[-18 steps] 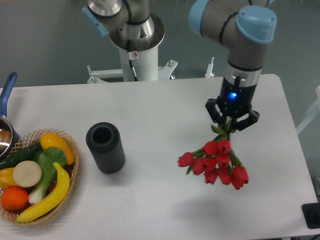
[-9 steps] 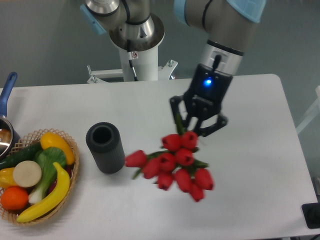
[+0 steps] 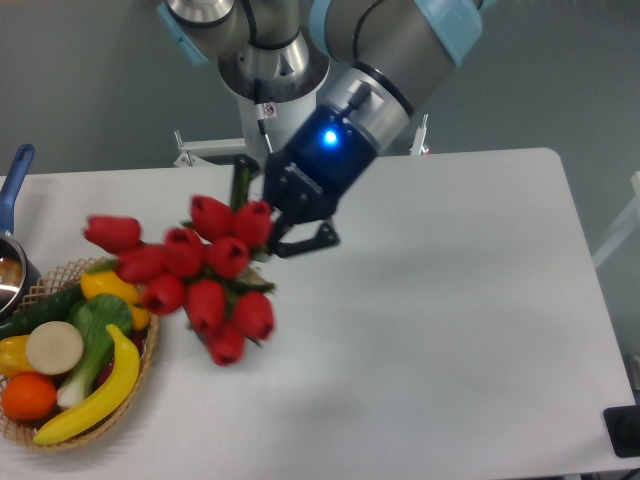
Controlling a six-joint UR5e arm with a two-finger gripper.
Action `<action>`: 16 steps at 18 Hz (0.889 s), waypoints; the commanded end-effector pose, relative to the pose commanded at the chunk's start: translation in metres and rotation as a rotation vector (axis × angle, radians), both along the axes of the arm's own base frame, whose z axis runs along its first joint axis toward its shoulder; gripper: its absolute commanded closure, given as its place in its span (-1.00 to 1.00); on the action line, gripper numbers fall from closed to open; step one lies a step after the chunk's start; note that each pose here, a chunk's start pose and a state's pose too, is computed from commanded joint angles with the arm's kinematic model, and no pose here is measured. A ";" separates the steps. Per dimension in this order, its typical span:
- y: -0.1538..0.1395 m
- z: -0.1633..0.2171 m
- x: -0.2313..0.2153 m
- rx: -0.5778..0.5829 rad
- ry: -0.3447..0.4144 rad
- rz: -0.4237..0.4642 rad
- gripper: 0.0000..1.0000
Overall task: Insert the flowers into the vase
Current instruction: 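Carry the red tulip bunch in the gripper over to the black vase, then lower the tulip stems down into the black vase opening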
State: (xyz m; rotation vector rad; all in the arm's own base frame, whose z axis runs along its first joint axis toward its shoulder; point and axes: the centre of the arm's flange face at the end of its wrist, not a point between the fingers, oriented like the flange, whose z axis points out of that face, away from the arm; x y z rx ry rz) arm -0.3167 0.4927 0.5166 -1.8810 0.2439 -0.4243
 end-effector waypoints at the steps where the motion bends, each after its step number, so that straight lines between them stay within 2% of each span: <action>1: -0.002 -0.003 0.005 -0.001 -0.001 -0.002 1.00; 7: -0.015 -0.035 0.027 -0.009 0.005 -0.026 1.00; 14: -0.014 -0.062 0.033 -0.024 -0.012 -0.040 1.00; 16: -0.013 -0.081 0.035 -0.019 0.006 -0.058 1.00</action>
